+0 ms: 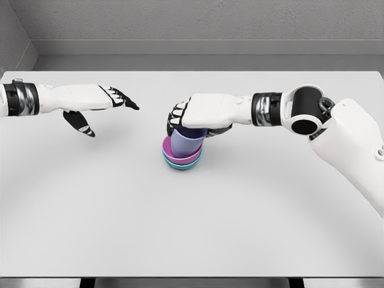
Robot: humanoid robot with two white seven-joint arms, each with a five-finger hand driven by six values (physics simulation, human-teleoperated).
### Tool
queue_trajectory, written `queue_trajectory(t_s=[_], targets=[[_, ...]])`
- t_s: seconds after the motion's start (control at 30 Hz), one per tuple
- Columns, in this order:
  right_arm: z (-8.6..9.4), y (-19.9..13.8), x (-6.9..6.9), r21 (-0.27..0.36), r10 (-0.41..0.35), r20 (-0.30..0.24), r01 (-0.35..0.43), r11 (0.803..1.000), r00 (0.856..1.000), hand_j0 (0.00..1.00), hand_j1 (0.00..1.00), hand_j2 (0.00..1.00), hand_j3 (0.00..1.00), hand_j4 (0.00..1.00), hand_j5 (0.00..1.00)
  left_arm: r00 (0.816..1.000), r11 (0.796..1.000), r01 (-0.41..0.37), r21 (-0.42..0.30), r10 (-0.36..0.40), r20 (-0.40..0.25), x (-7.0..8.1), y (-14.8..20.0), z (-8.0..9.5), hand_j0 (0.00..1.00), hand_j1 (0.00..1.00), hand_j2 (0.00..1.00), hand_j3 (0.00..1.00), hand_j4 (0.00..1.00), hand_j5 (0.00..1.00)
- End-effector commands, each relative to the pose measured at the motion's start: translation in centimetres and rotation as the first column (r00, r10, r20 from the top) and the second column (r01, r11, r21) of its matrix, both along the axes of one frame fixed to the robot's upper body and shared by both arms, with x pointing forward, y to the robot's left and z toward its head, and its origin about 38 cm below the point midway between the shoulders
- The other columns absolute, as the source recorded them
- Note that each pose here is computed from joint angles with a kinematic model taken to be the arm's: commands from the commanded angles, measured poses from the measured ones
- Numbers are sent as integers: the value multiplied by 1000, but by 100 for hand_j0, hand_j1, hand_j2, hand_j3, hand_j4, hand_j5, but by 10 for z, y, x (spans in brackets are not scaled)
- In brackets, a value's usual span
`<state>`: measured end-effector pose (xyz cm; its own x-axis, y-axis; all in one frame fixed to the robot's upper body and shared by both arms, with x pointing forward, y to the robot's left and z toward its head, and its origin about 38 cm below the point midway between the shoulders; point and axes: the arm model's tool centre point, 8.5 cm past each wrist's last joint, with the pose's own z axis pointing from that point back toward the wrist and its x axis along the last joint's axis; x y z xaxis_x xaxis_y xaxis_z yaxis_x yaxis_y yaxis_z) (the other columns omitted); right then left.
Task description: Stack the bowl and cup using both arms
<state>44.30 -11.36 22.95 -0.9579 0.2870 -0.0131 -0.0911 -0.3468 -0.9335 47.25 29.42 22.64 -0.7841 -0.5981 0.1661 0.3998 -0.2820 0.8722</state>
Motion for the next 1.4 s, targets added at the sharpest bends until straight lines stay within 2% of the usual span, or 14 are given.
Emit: queue_trajectory(t_s=[0.0, 0.2, 0.33, 0.4, 0.9, 0.97, 1.03, 1.1, 1.17, 1.2, 1.23, 1.27, 1.3, 1.37], targets=[[1, 2, 0, 7, 2, -4, -2, 1000, 1000, 42, 42, 42, 42, 42, 42, 1000, 1000, -3, -6, 3, -1, 0, 0, 1, 100, 100, 100, 100, 100, 100], [-1, 2, 1, -3, -2, 1, 2, 1000, 1000, 44, 44, 44, 44, 44, 44, 1000, 1000, -5, -7, 5, 0, 1, 1, 1, 100, 100, 100, 100, 100, 100], [-1, 2, 1, -5, -3, 3, 3, 1000, 1000, 86, 86, 86, 86, 86, 86, 1000, 1000, -5, -7, 5, 0, 1, 1, 1, 100, 100, 100, 100, 100, 100], [-1, 2, 1, -6, -3, 3, 3, 1000, 1000, 96, 96, 96, 96, 96, 96, 1000, 1000, -5, -7, 5, 0, 1, 1, 1, 100, 100, 100, 100, 100, 100], [7, -2, 5, 10, -17, 16, 16, 1000, 1000, 100, 100, 100, 100, 100, 100, 1000, 1000, -5, -5, 5, 0, 1, 1, 1, 100, 100, 100, 100, 100, 100], [21, -23, 15, 53, -81, 34, 79, 996, 996, 100, 100, 100, 100, 100, 100, 1000, 1000, -5, -5, 5, 0, 1, 1, 1, 100, 100, 100, 100, 100, 100], [24, -40, 23, 68, -132, 30, 130, 989, 991, 100, 100, 100, 100, 100, 100, 1000, 1000, -5, -7, 5, 0, 1, 1, 1, 100, 100, 100, 100, 100, 100], [42, -74, 30, 125, -215, 51, 208, 970, 975, 100, 100, 100, 100, 100, 100, 1000, 1000, -6, -7, 6, -2, 0, 1, 0, 100, 100, 100, 100, 100, 100], [53, -130, 43, 162, -350, 46, 339, 927, 936, 100, 100, 100, 100, 100, 100, 1000, 1000, -7, -6, 7, 0, 0, 2, 1, 100, 100, 100, 100, 100, 100], [37, -148, 53, 143, -405, -8, 402, 905, 914, 100, 100, 100, 100, 100, 100, 1000, 1000, -5, -7, 5, 0, 1, 1, 1, 100, 100, 100, 100, 100, 100], [15, -166, 62, 115, -460, -74, 466, 877, 885, 100, 100, 100, 100, 100, 100, 1000, 1000, -11, -3, 11, -1, 1, 3, 0, 100, 100, 100, 100, 100, 100], [3, -177, 64, 101, -488, -107, 498, 861, 866, 100, 100, 100, 100, 100, 100, 1000, 1000, -28, 0, 28, -7, 3, 8, -2, 100, 100, 100, 100, 100, 100], [-3, -184, 64, 94, -504, -125, 516, 852, 855, 100, 100, 100, 100, 100, 100, 998, 998, -56, 4, 56, -16, 6, 16, -5, 100, 100, 100, 100, 100, 100], [-5, -191, 62, 83, -515, -124, 526, 846, 848, 100, 100, 100, 100, 100, 100, 996, 997, -83, 7, 83, -26, 8, 24, -8, 100, 100, 100, 100, 100, 100]])
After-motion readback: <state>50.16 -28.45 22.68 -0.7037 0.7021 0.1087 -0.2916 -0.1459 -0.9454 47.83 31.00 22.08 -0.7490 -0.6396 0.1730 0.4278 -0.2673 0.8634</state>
